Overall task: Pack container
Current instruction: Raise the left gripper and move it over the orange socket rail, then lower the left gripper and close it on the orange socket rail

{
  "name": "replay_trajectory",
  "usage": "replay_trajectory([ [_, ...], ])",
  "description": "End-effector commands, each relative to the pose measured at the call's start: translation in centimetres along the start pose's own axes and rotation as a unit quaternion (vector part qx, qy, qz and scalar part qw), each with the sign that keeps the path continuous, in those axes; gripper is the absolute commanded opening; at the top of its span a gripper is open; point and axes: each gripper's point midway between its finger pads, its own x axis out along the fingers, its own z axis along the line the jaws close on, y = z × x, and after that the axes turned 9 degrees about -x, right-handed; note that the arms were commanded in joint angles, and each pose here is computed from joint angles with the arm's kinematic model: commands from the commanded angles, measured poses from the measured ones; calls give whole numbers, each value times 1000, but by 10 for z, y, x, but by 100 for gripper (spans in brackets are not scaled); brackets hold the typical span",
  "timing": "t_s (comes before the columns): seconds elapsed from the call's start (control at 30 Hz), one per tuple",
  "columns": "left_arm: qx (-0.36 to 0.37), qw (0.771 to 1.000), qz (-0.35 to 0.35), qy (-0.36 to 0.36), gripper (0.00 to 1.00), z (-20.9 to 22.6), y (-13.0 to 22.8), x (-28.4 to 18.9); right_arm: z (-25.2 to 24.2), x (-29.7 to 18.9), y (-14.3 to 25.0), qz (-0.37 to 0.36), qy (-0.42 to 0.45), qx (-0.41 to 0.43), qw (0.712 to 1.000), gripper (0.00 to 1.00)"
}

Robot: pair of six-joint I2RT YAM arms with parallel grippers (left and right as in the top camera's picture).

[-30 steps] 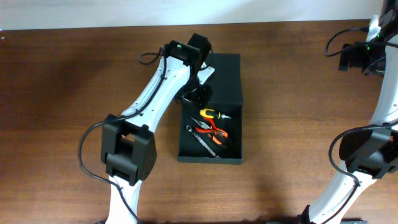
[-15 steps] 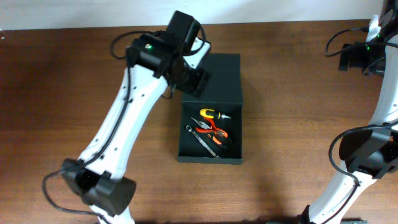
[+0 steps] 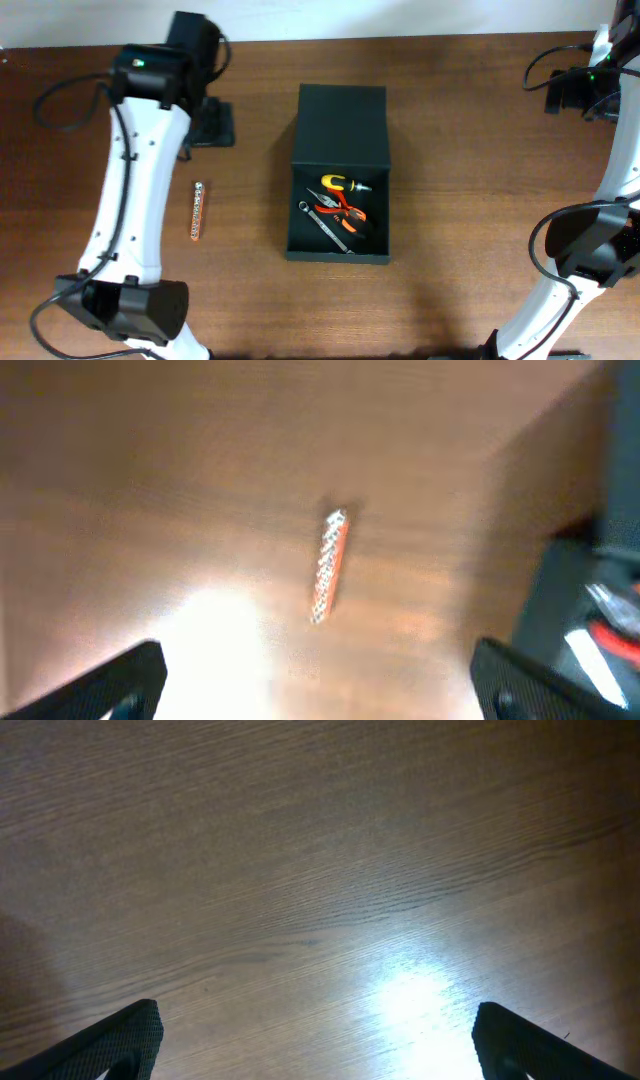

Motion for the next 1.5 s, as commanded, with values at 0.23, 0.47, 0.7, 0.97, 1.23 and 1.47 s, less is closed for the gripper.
replay_trajectory([
  [0.23,-40,998,29,-38,99,65,1,15,-1,1,0,1,0,7,1000,99],
  [0.47,21,988,97,115,99,32,19,66,0,1,0,1,-1,7,1000,99],
  [0.7,34,983,143,108,99,22,54,130,0,1,0,1,-1,7,1000,99],
  [0.97,60,976,182,100,99,20,90,162,0,1,0,1,-1,7,1000,99],
  [1.23,82,982,130,110,99,11,80,190,0,1,0,1,-1,7,1000,99],
  [1.47,79,984,114,113,99,9,72,191,0,1,0,1,-1,7,1000,99],
])
